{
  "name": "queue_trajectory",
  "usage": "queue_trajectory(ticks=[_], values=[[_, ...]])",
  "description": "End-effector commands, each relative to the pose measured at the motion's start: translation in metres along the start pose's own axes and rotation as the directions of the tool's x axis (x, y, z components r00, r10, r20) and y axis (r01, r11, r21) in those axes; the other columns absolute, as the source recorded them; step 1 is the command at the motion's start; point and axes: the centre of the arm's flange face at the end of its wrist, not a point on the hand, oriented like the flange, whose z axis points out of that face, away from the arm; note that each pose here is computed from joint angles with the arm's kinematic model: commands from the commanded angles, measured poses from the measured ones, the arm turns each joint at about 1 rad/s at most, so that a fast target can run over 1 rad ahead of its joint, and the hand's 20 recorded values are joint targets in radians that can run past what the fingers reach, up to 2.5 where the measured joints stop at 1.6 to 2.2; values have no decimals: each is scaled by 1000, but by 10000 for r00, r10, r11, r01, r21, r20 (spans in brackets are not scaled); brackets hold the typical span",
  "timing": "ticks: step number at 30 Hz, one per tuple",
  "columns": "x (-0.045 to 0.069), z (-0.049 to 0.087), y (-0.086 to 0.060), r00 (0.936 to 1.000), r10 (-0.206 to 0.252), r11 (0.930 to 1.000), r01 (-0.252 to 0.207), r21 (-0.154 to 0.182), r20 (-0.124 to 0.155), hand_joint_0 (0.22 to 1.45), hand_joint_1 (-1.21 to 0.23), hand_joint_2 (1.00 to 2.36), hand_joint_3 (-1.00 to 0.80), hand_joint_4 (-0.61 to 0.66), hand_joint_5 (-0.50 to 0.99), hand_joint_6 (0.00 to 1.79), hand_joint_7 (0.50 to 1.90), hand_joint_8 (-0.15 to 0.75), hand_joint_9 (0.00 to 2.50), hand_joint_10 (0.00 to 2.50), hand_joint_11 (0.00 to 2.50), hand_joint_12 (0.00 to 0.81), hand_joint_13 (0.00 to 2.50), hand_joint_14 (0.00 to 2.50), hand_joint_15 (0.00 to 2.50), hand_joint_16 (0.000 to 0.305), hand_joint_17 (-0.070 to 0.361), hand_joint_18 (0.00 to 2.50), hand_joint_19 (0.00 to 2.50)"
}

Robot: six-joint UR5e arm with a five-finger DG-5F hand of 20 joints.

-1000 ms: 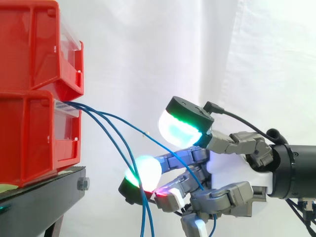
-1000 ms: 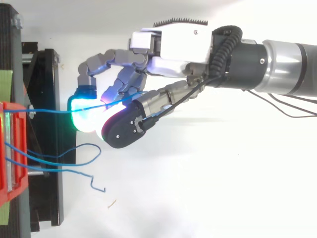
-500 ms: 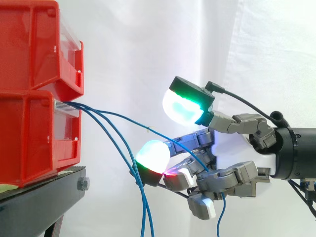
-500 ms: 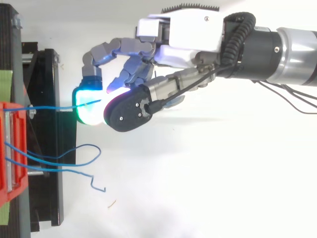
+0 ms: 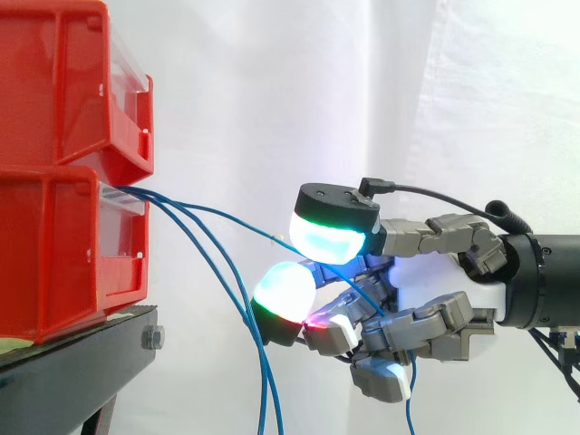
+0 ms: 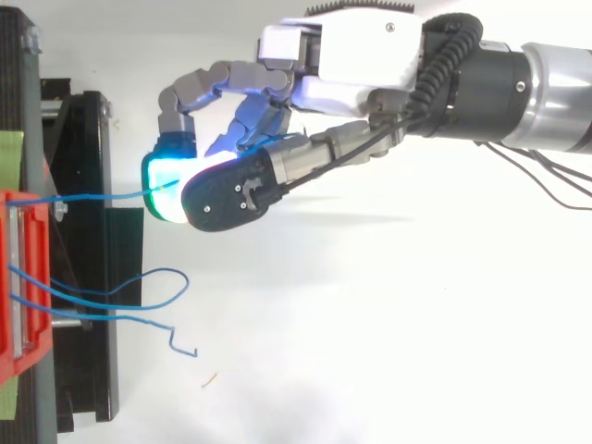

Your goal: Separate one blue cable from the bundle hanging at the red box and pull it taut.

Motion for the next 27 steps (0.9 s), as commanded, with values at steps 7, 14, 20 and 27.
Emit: queue_trajectory(ticks=[7, 14, 20, 27], values=[[0, 3, 6, 10000, -12, 10000, 12, -88, 16, 659, -703, 1013, -136, 222, -175, 790, 915, 396, 980, 1, 1182, 385, 1301, 1401, 1076, 54, 121, 1195, 908], [1, 4, 9, 9997, -239, 9996, 239, -135, 9, 598, -680, 1012, -313, 218, -189, 824, 897, 373, 954, 3, 1198, 364, 1273, 1356, 1143, 50, 112, 1143, 950], [1, 3, 19, 9996, -294, 9993, 295, -241, 27, 542, -487, 1000, -500, 244, -181, 825, 887, 394, 980, 3, 1189, 377, 1281, 1412, 1077, 52, 116, 1174, 935], [1, 3, 21, 9995, -323, 9991, 324, -274, 18, 621, -581, 1009, -368, 212, -152, 829, 962, 378, 1036, 4, 1188, 354, 1338, 1327, 1159, 48, 108, 1189, 942]])
